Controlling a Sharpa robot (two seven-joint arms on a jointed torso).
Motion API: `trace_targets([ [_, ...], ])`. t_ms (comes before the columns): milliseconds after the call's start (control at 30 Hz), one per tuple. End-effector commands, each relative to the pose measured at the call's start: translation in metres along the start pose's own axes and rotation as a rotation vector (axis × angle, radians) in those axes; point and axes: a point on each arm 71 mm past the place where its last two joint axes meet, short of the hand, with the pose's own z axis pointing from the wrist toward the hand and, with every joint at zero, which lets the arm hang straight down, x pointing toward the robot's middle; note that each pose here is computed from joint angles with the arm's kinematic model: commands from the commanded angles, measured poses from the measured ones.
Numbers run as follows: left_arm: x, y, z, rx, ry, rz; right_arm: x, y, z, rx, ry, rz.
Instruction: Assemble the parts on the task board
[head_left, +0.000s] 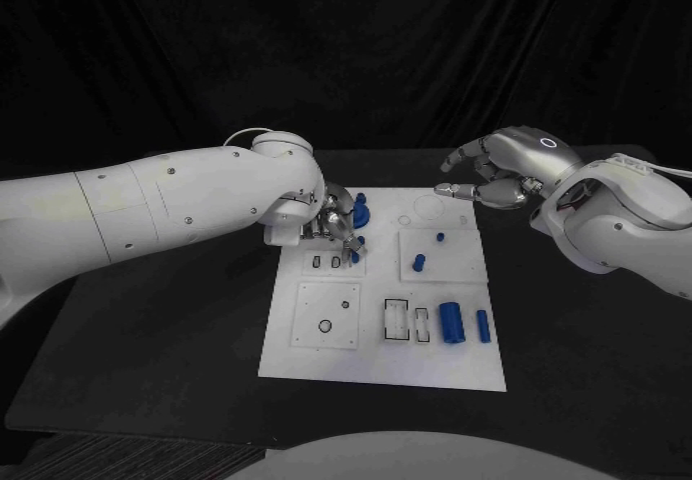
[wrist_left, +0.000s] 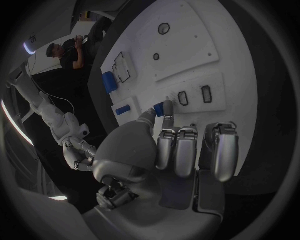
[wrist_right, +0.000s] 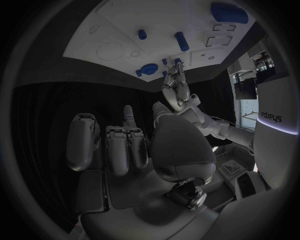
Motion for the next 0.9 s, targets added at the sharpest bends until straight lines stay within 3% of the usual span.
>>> trace_targets([
  [33, 0.0023, -0.0007, 0.0016, 0.011, 0.018, 0.008, 0.0011, -0.0021, -0.0008, 0.024, 0.009, -0.002],
  [900, 0.0022, 0.0048, 0.0014, 0.032, 0.012, -0.007, 0.0014, -0.0044, -0.0017, 0.034, 0.016, -0.004],
])
